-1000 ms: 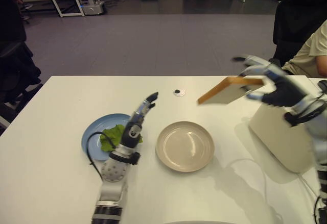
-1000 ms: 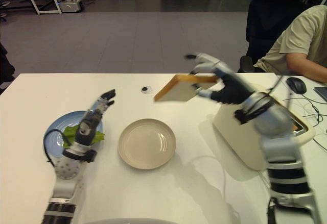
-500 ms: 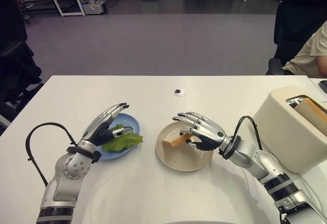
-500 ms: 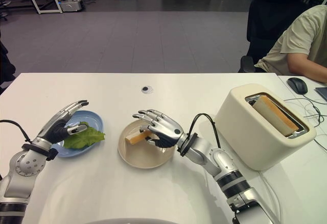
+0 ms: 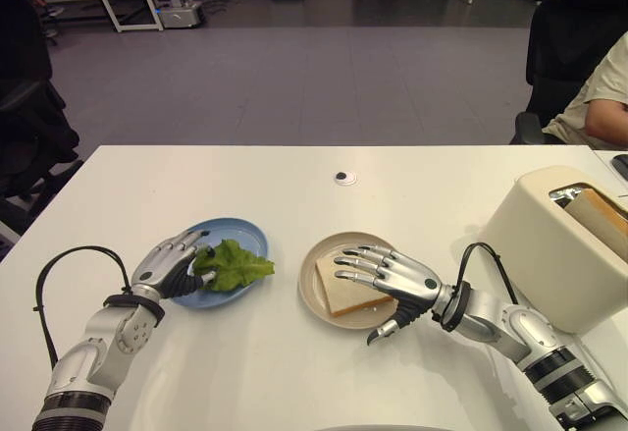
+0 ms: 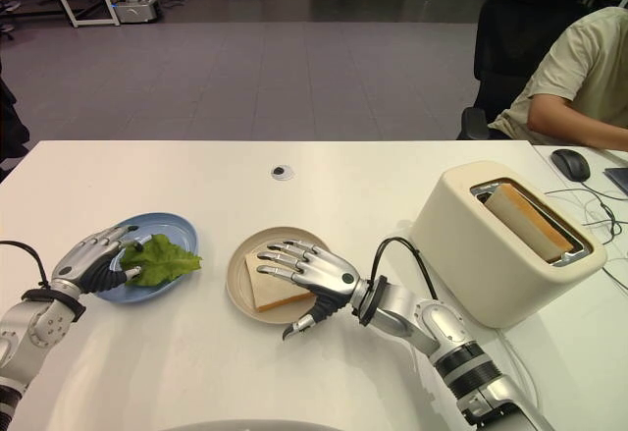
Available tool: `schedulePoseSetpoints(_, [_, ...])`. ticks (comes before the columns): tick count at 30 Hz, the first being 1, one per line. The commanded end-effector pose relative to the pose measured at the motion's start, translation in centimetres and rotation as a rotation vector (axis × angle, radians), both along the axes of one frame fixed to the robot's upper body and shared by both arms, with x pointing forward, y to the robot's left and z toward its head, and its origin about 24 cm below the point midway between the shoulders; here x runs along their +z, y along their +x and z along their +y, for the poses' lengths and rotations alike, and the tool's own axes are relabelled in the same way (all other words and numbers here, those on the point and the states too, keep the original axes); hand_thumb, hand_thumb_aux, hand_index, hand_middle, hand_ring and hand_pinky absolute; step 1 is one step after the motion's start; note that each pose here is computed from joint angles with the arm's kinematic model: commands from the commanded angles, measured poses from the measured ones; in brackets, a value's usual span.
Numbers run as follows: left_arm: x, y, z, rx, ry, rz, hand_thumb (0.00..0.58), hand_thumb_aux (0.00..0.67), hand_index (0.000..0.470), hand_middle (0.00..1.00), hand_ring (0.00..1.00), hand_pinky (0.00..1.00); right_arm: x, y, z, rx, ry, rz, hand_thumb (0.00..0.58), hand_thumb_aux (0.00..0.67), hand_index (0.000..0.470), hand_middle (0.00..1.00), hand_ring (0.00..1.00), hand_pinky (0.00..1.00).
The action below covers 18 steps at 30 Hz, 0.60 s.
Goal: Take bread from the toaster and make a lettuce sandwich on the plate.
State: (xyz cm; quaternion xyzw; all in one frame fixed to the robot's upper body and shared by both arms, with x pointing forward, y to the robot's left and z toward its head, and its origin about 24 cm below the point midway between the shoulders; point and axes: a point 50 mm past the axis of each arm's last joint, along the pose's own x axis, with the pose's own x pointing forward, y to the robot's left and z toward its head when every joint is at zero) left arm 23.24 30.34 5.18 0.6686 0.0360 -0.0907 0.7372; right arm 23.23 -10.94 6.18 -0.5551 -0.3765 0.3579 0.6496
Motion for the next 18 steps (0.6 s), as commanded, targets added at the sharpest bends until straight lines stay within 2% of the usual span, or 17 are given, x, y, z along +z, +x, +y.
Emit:
schedulePoseSetpoints(1, [-0.99, 0.01, 0.22, -0.008, 0.037, 0.042, 0.55, 0.518, 0.363, 0.0, 0.0, 0.0, 0.52, 0.24, -0.19, -0.009, 0.022, -0.004, 0.0, 0.0, 0.0, 0.0, 0.0, 0.0])
schedulePoseSetpoints(5, [-1.53, 0.09, 0.32, -0.008, 0.043, 0.049, 0.506, 0.431, 0.302, 0.0, 0.0, 0.0, 0.56, 0.2, -0.26, -0.013, 0.026, 0.003, 0.0, 0.0, 0.0, 0.0, 0.0, 0.0])
schedulePoseSetpoints(6, [-1.63, 0.1, 0.39, -0.006, 0.045, 0.05, 0.509, 0.436, 0.306, 0.0, 0.0, 0.0, 0.5, 0.18, -0.25, -0.012, 0.026, 0.007, 0.0, 0.0, 0.0, 0.0, 0.0, 0.0])
schedulePoseSetpoints(7, [-1.68, 0.11, 0.44, -0.006, 0.047, 0.05, 0.527, 0.468, 0.328, 0.0, 0.0, 0.0, 0.45, 0.16, -0.24, -0.011, 0.025, 0.011, 0.0, 0.0, 0.0, 0.0, 0.0, 0.0])
schedulePoseSetpoints(8, [-1.7, 0.12, 0.47, -0.006, 0.048, 0.05, 0.556, 0.533, 0.374, 0.0, 0.0, 0.0, 0.42, 0.14, -0.23, -0.011, 0.025, 0.014, 0.0, 0.0, 0.0, 0.0, 0.0, 0.0])
schedulePoseSetpoints(9, [-1.7, 0.1, 0.52, -0.007, 0.049, 0.049, 0.58, 0.67, 0.47, 0.0, 0.0, 0.0, 0.42, 0.15, -0.18, -0.009, 0.025, 0.016, 0.0, 0.0, 0.0, 0.0, 0.0, 0.0])
schedulePoseSetpoints(18, [-0.76, 0.15, 0.62, -0.026, 0.038, -0.015, 0.58, 0.67, 0.47, 0.0, 0.0, 0.0, 0.82, 0.44, -0.31, -0.02, 0.042, 0.008, 0.0, 0.0, 0.0, 0.0, 0.0, 0.0])
